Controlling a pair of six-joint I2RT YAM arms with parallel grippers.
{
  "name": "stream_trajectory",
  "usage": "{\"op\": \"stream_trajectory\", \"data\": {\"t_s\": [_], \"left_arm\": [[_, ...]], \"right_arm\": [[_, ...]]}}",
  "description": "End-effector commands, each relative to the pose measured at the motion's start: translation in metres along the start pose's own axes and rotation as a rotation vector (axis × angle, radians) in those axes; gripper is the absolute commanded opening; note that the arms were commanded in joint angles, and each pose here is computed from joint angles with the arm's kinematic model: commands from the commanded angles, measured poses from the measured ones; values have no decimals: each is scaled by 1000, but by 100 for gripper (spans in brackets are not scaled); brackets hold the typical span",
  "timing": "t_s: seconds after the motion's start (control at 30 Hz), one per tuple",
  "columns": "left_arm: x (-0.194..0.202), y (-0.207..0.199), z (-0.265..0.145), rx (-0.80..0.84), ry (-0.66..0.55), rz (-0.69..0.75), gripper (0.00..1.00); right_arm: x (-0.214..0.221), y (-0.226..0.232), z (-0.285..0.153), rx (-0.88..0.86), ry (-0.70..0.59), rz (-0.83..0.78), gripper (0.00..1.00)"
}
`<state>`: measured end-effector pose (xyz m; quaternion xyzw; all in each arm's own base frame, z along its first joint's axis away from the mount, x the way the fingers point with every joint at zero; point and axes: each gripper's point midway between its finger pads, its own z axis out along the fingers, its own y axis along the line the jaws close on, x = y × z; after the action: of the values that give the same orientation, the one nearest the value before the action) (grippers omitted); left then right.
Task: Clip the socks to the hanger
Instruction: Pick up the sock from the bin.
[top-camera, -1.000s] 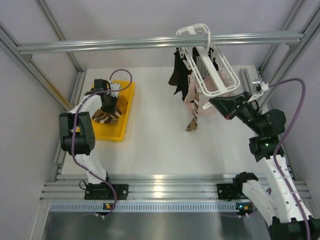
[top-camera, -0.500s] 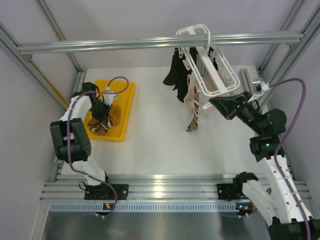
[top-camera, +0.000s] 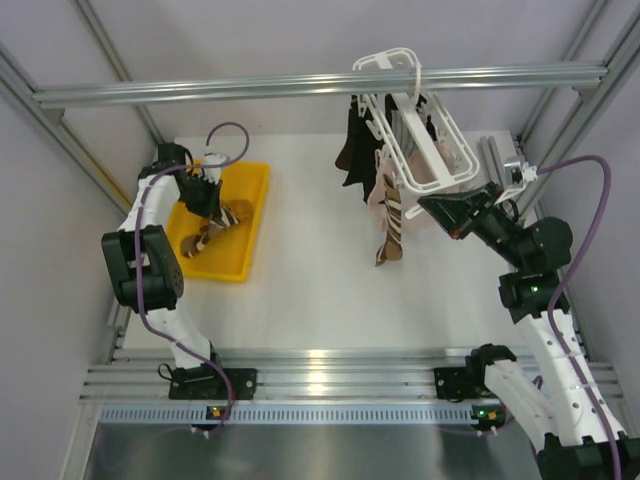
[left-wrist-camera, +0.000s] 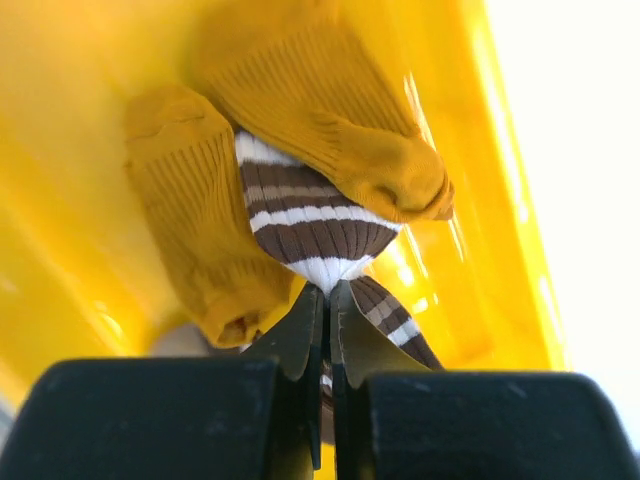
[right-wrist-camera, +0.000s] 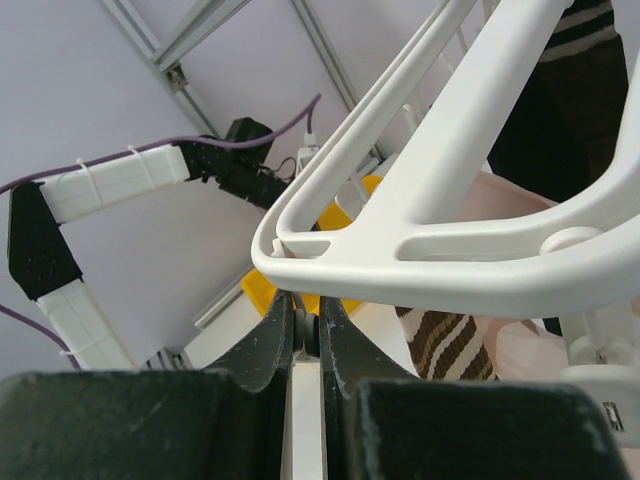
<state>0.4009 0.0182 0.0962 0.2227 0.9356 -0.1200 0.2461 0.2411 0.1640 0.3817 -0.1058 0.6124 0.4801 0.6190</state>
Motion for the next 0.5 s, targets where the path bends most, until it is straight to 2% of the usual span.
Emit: {"op": "stream_trajectory", "data": {"t_s": [0.0,0.1,0.13,0.27,0.33,0.47], "left_arm": [[-61,-5,-34,20,-205,46,0],[-35,-19,-39,58,-135,83,0],[-13,-24,-35,77,-67,90,0],[33,-26,-35,104,32,85,0],[55,-28,-31,145,96,126,0],[87,-10,-24,105,175,188,0]], "right_arm": [[-20,17,2,-40,-40,-56,0],[-20,18,0,-39,-44,-62,0],[-20,18,0,-40,-46,-64,0],[-18,18,0,-44,-41,-65,0],[-18,19,0,-48,-38,-66,0],[-18,18,1,-49,-36,-67,0]]}}
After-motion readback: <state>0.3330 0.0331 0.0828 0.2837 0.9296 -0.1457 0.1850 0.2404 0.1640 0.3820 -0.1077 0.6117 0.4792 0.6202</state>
